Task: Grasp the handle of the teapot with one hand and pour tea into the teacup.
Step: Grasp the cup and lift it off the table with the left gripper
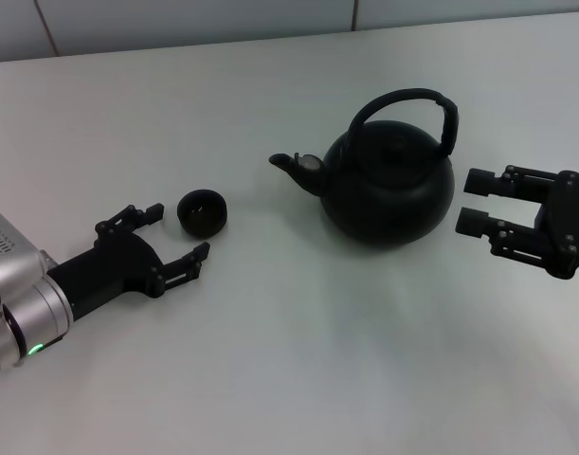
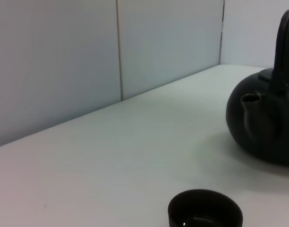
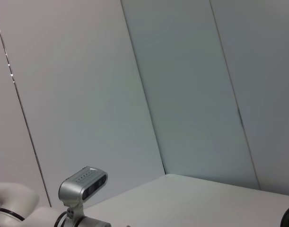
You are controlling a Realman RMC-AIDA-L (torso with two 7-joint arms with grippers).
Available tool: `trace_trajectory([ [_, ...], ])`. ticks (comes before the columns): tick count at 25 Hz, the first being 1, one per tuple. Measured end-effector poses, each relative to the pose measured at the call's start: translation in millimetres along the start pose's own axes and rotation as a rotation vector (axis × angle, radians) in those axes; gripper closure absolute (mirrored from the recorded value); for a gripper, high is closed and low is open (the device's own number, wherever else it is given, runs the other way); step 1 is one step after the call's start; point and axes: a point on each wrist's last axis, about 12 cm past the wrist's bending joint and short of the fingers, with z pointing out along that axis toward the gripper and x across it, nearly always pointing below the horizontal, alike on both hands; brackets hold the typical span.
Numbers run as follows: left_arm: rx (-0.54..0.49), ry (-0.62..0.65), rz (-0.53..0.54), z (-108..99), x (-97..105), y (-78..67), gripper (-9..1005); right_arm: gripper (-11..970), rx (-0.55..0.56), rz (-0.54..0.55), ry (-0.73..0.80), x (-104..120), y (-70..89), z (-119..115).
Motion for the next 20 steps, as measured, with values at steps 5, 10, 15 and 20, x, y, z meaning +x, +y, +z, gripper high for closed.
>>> trace_trajectory([
  [5,0.007,-0.010,0.003,1,-2,-0.1,210,402,0.005,-0.009,0.005,-1,-1.0,-1],
  [10,0.018,-0.031,0.005,2,-6,-0.5,124,402,0.014,-0.011,0.010,-2,-2.6,-1],
  [15,0.028,-0.039,0.012,4,-9,-0.1,127,402,0.020,-0.012,0.012,-2,-3.9,0],
  [20,0.029,-0.039,0.018,6,-11,0.8,128,402,0.019,-0.012,0.012,-2,-3.9,0],
])
